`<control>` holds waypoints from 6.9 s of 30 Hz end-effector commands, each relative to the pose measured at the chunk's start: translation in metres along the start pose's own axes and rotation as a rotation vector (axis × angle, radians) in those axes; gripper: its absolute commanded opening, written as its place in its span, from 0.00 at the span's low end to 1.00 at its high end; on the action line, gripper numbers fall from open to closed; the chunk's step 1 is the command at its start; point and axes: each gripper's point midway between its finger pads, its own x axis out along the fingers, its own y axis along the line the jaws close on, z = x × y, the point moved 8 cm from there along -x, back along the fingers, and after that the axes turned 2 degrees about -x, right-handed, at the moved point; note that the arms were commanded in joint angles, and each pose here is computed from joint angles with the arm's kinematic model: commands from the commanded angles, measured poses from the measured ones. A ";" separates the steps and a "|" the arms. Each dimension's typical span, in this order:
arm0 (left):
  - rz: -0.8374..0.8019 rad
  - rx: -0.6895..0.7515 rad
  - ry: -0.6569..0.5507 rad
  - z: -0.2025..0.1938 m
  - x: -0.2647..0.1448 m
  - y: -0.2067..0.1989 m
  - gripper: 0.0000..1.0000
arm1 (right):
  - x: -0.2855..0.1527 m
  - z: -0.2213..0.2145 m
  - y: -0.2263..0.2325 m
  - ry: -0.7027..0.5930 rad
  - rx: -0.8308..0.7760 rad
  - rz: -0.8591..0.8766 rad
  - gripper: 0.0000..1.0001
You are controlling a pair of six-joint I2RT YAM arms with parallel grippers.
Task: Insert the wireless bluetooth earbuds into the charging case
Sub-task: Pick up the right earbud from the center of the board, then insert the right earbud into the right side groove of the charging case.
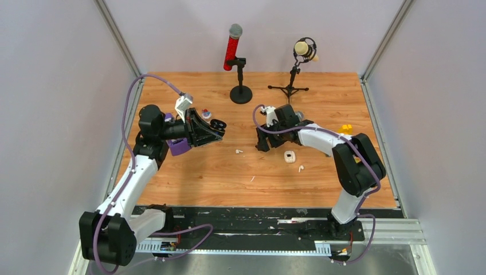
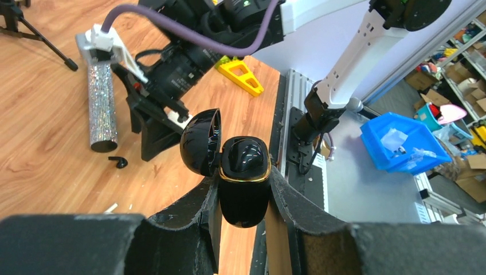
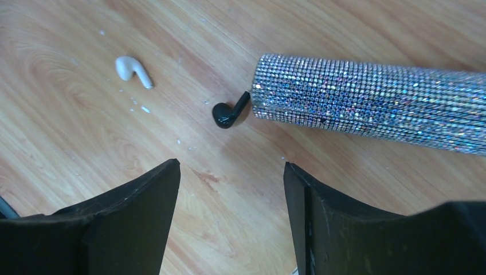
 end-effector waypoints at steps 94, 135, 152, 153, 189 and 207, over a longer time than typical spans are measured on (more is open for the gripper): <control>-0.002 0.107 -0.018 0.002 -0.005 -0.013 0.00 | 0.025 0.021 0.022 -0.017 -0.403 -0.102 0.24; -0.135 0.300 0.417 -0.052 0.033 -0.007 0.00 | -0.163 0.042 0.120 0.110 0.013 0.917 0.21; -0.206 0.314 0.477 -0.068 0.040 -0.011 0.00 | -0.121 0.041 0.140 0.275 0.044 0.930 0.18; -0.207 0.320 0.482 -0.070 0.040 -0.011 0.00 | -0.120 0.040 0.142 0.281 0.043 0.931 0.18; -0.220 0.374 0.530 -0.076 0.044 -0.017 0.00 | -0.094 0.033 0.150 0.359 0.055 0.901 0.16; -0.216 0.383 0.539 -0.079 0.044 -0.018 0.00 | -0.088 0.037 0.151 0.366 0.056 0.885 0.16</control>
